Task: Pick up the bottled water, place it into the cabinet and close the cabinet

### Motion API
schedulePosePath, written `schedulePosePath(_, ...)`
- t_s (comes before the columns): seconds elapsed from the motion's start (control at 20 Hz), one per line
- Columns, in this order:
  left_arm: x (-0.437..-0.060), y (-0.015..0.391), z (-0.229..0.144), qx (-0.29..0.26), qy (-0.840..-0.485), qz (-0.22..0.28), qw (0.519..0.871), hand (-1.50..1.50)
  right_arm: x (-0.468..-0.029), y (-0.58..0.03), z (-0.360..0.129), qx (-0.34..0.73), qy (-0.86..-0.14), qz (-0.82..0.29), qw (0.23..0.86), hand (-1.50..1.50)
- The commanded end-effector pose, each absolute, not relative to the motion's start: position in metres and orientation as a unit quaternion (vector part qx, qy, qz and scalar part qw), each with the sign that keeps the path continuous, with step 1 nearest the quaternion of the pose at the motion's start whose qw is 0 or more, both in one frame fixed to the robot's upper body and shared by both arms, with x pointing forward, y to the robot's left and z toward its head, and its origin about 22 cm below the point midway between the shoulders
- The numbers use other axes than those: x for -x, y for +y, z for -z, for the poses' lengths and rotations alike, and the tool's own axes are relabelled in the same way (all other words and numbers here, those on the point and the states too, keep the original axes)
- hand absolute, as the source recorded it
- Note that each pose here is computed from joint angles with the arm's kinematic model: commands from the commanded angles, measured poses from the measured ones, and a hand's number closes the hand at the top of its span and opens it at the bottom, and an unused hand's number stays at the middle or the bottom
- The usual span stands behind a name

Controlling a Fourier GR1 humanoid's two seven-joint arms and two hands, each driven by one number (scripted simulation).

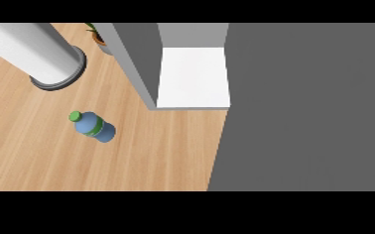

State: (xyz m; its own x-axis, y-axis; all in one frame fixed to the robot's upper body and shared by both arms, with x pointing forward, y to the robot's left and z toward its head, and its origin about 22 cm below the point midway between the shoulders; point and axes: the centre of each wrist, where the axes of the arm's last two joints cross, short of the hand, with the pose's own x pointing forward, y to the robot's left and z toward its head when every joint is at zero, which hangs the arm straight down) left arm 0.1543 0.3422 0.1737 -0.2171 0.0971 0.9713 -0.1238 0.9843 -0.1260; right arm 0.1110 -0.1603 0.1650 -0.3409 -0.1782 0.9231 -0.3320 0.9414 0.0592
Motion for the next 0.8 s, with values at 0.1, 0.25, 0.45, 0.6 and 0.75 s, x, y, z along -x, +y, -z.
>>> schedulePosePath(0.1, -0.177, 0.345, -0.161, -0.020, -0.767, -0.068, 0.638, -1.50, -0.098, -0.165, -0.181, -0.107, -0.837, -0.075, 0.531, -1.50)
schedulePosePath(0.25, -0.169, 0.335, -0.134, -0.018, -0.764, -0.070, 0.641, -1.50, -0.100, -0.165, -0.172, -0.104, -0.841, -0.085, 0.525, -1.50)
schedulePosePath(0.45, -0.187, 0.342, -0.125, -0.030, -0.755, -0.070, 0.651, -1.50, -0.102, -0.150, -0.175, -0.104, -0.836, -0.089, 0.532, -1.50)
schedulePosePath(0.6, -0.201, 0.337, -0.109, -0.042, -0.759, -0.081, 0.645, -1.50, -0.094, -0.161, -0.183, -0.106, -0.839, -0.087, 0.526, -1.50)
schedulePosePath(0.75, -0.204, 0.330, -0.084, -0.058, -0.752, -0.078, 0.652, -1.50, -0.080, -0.161, -0.186, -0.124, -0.841, -0.087, 0.519, -1.50)
